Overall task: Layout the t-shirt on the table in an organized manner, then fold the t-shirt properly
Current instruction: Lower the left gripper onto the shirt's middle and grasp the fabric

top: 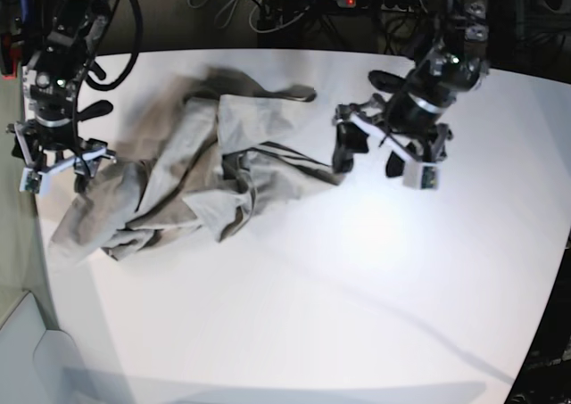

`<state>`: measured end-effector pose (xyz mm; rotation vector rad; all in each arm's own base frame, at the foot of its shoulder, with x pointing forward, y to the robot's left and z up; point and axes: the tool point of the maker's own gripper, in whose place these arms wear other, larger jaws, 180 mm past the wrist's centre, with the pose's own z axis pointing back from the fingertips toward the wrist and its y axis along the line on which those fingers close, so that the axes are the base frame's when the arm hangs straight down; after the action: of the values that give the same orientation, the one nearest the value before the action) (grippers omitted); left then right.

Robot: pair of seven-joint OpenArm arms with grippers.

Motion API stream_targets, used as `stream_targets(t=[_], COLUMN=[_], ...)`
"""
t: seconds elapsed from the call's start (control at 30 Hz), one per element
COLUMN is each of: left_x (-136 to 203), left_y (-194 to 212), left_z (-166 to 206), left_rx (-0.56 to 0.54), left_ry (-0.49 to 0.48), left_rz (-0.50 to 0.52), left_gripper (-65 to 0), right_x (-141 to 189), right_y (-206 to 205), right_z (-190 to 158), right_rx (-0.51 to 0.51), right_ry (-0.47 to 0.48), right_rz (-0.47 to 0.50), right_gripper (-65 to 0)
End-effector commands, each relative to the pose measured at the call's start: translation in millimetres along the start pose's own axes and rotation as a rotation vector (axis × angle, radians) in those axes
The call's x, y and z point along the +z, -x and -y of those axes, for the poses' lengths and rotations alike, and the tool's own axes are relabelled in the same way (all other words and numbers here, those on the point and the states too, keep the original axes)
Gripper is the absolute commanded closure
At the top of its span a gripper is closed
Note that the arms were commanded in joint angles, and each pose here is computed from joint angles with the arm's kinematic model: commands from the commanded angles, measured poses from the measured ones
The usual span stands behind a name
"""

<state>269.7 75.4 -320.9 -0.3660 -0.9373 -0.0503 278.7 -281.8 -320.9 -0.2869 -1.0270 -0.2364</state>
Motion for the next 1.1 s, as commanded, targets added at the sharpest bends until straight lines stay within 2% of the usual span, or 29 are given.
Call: stream_targets(t=[0.0, 0.2, 0.4, 0.53, 0.73, 1.07], left_x=[-2, -22, -37, -51, -72, -94], left_y=[-12, -39, -41, -36, -38, -38], left_z=[14, 72, 137, 165, 169, 170], left_rx=[-0.043, -0.341, -0.419, -0.536, -0.617, -0.633], left_ry=[0.033, 0.1, 0.199, 0.204, 0.176, 0.161], left_rz=[0.029, 0.105, 0.139, 0.146, 0.138, 0.104], left_gripper=[-50.4, -50.4, -50.6, -50.7, -50.7, -50.7], right_x=[3, 4, 4, 4, 4, 4], right_y=[-15, -13, -12, -12, -11, -10], right_z=[5, 11, 10, 10, 11, 11], right_rx=[0.006, 0.004, 0.003, 0.003, 0.005, 0.005], right_ry=[0.011, 0.024, 0.024, 0.024, 0.025, 0.025], right_rz=[0.054, 0.049, 0.047, 0.047, 0.044, 0.041], right_gripper=[-44.5, -44.5, -44.5, -44.5, -44.5, -44.5])
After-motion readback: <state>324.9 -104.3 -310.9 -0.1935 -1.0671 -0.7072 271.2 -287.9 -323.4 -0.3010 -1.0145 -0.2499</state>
